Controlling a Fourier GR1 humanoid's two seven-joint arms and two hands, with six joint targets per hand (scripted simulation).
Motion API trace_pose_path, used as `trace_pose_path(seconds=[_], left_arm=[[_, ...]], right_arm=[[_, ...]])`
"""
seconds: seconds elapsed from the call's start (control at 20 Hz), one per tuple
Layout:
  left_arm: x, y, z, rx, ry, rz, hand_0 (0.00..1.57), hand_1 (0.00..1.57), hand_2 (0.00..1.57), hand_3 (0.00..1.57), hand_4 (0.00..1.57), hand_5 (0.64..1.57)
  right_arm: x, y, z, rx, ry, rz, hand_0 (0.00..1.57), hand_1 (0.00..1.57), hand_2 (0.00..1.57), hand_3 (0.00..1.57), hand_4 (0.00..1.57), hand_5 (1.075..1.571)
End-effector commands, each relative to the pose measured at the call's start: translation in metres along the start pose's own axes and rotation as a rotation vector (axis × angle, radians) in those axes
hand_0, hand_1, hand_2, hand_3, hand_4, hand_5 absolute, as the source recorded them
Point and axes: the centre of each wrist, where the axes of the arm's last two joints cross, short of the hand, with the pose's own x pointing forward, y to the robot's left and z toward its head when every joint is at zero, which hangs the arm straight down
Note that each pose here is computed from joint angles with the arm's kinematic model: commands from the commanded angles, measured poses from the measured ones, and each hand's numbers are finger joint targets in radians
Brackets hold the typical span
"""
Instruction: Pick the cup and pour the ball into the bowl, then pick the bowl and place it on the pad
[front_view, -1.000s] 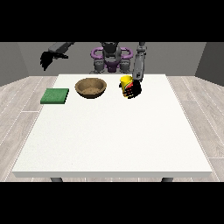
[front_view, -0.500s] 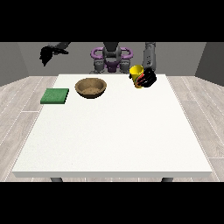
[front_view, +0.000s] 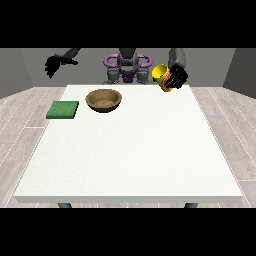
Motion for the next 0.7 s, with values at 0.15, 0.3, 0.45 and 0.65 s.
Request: trace_pose_path(seconds=[0.15,0.3,0.45,0.65], left_arm=[[0.051,-0.017,-0.022,0.035,-0.005,-0.204,1.49,1.49,1.57,1.57,1.51,1.267],[0.076,-0.034,-0.024,0.004,-0.047,-0.329,1.5,1.5,1.57,1.57,1.52,1.241],[0.095,-0.042,-0.029,-0.02,-0.091,-0.485,1.56,1.56,1.57,1.57,1.57,1.207],[0.144,-0.057,-0.034,-0.037,-0.251,-0.681,1.54,1.54,1.57,1.57,1.48,1.334]], right_arm=[[-0.007,-0.005,0.0,0.034,0.001,-0.005,0.0,0.0,0.0,0.0,0.0,1.569],[0.011,-0.02,-0.014,0.024,0.005,-0.009,0.0,0.0,0.0,0.0,0.0,1.57],[-0.001,-0.01,-0.009,0.06,0.048,-0.025,0.0,0.0,0.0,0.0,0.0,1.57],[-0.007,-0.021,-0.005,0.018,0.036,-0.021,0.0,0.0,0.0,0.0,0.0,1.571]])
